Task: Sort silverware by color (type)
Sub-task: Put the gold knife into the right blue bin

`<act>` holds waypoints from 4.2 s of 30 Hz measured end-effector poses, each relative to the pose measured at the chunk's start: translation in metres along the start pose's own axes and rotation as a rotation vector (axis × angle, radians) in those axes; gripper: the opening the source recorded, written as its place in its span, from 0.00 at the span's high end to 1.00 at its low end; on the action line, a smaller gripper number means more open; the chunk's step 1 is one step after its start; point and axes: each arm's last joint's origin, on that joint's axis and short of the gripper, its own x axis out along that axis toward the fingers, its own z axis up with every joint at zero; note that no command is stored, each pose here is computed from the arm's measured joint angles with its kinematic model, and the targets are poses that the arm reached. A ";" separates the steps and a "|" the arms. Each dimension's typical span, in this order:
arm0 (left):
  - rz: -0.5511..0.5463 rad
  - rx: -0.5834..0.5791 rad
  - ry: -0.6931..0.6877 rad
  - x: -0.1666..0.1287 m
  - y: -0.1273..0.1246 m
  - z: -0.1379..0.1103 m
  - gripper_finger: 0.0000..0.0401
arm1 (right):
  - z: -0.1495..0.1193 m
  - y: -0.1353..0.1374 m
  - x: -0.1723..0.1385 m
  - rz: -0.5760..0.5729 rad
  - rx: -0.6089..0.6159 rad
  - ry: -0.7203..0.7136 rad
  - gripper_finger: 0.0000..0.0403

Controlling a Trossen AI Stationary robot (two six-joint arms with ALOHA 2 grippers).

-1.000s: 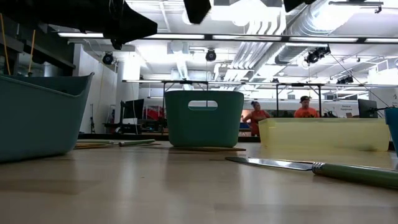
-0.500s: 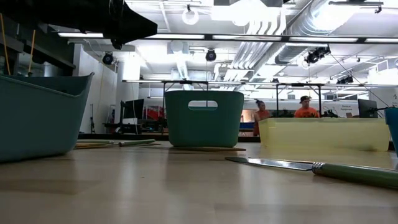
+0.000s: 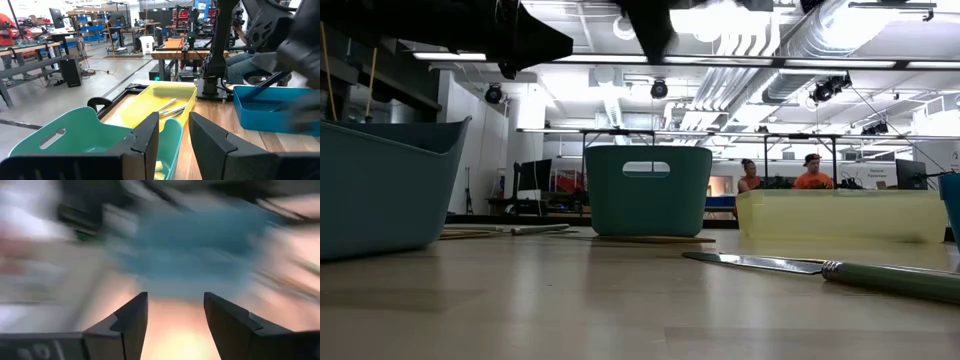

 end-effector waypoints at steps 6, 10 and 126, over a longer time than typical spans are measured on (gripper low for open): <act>0.000 0.000 0.000 0.000 0.000 0.000 0.75 | -0.038 -0.048 -0.018 -0.657 0.049 0.359 0.53; 0.000 0.000 -0.001 0.000 0.000 0.000 0.75 | -0.044 -0.071 -0.026 -0.756 0.141 0.414 0.53; -0.001 -0.005 0.008 0.000 0.000 -0.001 0.75 | -0.024 -0.014 -0.114 -0.744 0.056 0.322 0.96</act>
